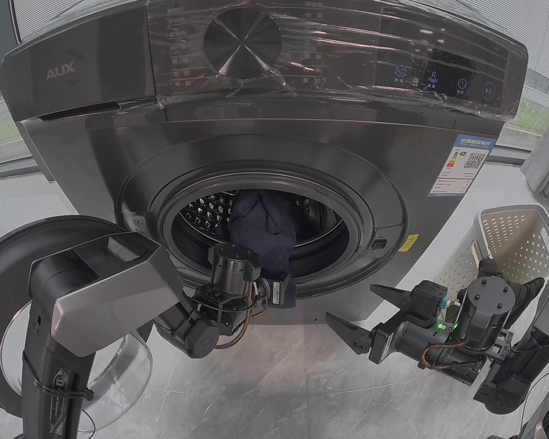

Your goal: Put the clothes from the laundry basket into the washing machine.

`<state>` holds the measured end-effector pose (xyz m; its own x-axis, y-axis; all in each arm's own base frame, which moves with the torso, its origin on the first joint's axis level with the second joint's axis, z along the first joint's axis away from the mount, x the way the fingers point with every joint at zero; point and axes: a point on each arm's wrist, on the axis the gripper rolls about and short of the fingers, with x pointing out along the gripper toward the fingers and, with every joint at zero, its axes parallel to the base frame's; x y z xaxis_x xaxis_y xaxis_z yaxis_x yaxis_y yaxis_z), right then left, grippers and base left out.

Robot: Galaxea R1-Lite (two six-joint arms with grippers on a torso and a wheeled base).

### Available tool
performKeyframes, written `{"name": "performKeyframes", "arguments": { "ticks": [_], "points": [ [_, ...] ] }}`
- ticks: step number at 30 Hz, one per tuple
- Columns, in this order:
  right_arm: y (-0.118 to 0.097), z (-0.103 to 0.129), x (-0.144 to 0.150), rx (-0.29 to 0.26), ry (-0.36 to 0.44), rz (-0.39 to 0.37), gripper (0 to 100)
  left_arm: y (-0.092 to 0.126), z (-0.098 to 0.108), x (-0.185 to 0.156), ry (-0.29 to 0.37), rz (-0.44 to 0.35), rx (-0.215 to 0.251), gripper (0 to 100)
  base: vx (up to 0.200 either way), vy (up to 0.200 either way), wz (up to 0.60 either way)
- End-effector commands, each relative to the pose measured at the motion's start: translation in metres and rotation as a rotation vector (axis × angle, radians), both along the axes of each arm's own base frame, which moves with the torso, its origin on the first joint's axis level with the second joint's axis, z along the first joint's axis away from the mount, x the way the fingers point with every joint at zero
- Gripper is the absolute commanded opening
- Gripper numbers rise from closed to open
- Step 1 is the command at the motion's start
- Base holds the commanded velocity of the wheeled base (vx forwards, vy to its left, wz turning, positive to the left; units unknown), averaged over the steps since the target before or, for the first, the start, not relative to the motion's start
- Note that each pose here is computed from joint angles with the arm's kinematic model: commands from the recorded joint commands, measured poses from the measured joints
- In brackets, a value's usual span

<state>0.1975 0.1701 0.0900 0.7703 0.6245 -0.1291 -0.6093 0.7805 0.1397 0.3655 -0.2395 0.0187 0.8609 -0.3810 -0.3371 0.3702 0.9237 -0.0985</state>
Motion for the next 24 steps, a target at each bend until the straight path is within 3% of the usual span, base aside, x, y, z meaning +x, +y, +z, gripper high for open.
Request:
{"name": "performKeyframes", "arguments": {
  "ticks": [1,10,11,14,18,24],
  "points": [
    [0.0,0.0,0.0,0.0,0.001,0.0,100,-0.002,0.003,0.006,-0.029,0.005,-0.018,0,0.0,0.0,0.0],
    [0.0,0.001,0.001,0.001,-0.004,0.0,100,-0.015,0.051,0.031,-0.235,0.026,-0.162,0,0.0,0.0,0.0],
    [0.0,0.001,0.001,0.001,-0.004,0.0,100,-0.015,0.051,0.031,-0.235,0.026,-0.162,0,0.0,0.0,0.0],
    [0.0,0.001,0.001,0.002,-0.005,0.0,100,-0.013,0.059,0.05,-0.329,0.056,-0.218,0,0.0,0.0,0.0],
    [0.0,0.001,0.0,0.002,-0.005,0.0,100,-0.013,0.055,0.056,-0.344,0.078,-0.223,0,0.0,0.0,0.0],
    [0.0,0.001,0.0,0.002,-0.005,0.0,100,-0.006,0.045,0.037,-0.255,0.068,-0.153,0,0.0,0.0,0.0]
  ]
}}
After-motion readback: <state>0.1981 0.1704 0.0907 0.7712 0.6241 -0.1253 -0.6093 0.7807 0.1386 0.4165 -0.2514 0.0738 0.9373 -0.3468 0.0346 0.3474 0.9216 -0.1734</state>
